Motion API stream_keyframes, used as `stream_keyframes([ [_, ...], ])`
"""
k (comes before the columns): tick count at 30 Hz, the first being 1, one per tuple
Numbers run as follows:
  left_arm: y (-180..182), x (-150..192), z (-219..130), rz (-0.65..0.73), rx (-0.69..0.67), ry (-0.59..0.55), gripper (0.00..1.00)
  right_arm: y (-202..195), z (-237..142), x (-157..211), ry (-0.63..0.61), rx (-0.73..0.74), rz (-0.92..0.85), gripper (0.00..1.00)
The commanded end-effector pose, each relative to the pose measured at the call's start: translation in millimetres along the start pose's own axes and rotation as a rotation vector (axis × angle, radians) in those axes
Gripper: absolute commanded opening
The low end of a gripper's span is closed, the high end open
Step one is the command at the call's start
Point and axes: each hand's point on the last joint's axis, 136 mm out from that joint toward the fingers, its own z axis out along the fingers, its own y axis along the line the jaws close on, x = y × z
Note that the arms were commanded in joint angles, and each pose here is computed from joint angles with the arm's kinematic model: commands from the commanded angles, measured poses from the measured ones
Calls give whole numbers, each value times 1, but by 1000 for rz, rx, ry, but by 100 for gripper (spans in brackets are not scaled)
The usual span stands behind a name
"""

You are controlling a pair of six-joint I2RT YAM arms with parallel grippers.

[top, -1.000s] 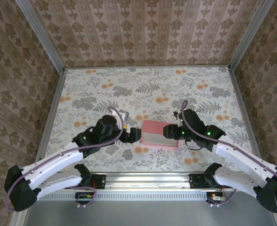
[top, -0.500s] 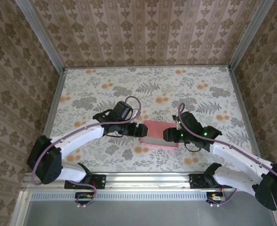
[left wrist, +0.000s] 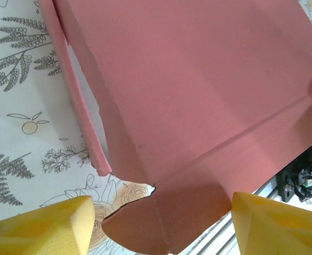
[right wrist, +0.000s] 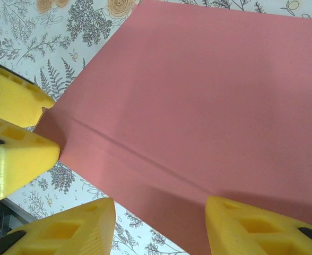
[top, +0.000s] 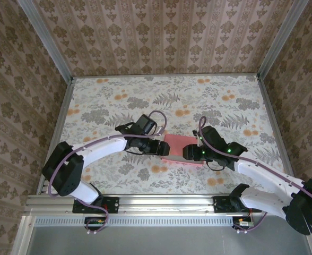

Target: Fold the paper box

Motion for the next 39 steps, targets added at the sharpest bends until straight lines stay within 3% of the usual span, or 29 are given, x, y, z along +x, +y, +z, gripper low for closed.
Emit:
stream_keyframes([
  [1, -4, -7, 0, 63, -28, -9, 68, -2, 2, 4, 11, -7, 4, 49],
  [7, -16, -16, 4, 111, 29, -50, 59, -5, 9, 9, 26, -3, 13, 47],
  [11, -11, -12, 5, 107, 2, -23, 59, -9, 12, 12, 31, 6, 20, 46],
  [17, 18, -3, 0, 97, -121, 10, 74, -15, 14, 17, 37, 20, 24, 45],
  [19, 16, -7, -1, 106, -103, -6, 74, -15, 15, 17, 37, 21, 25, 45],
  [27, -10, -24, 10, 137, -11, 6, 65, -17, 17, 20, 42, 24, 30, 44],
  [36, -5, -25, 28, 100, -27, 61, 57, -16, 16, 18, 31, 18, 33, 44],
  [39, -9, -26, 30, 85, -4, 75, 47, -17, 17, 19, 34, 23, 34, 43],
])
